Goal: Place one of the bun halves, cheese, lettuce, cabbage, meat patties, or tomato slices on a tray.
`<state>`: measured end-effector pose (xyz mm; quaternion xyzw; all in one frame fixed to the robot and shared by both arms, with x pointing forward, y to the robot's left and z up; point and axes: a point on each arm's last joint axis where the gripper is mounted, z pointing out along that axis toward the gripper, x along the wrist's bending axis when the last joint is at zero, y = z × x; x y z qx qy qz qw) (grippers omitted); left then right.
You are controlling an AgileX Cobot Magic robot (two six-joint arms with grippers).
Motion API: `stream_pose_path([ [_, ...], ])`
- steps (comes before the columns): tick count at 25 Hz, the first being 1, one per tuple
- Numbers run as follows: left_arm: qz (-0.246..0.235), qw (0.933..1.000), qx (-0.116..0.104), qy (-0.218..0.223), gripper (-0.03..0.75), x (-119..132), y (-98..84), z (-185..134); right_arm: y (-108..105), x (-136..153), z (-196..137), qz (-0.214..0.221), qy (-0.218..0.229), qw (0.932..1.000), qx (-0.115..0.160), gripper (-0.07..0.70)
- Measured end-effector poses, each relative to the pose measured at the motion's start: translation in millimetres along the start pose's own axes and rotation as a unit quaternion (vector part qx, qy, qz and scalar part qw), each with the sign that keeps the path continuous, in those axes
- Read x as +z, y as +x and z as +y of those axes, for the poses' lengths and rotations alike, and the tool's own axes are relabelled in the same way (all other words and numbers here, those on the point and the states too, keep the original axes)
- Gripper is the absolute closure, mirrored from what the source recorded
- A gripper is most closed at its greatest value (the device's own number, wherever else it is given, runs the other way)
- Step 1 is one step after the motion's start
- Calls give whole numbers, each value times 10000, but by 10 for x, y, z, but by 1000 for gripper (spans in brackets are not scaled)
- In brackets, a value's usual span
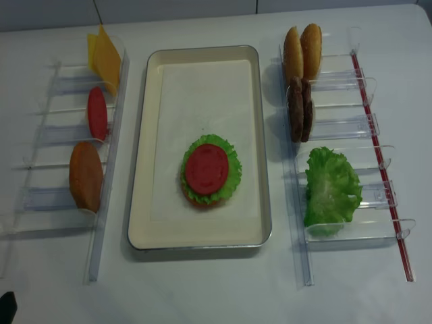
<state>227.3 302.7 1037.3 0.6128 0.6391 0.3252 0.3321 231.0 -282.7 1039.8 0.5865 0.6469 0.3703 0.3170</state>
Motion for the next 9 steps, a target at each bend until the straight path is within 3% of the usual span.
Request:
stream_pose_path([
  [9,0,10000,0,0,527,0,0,0,0,0,0,0,0,10000,0,403],
])
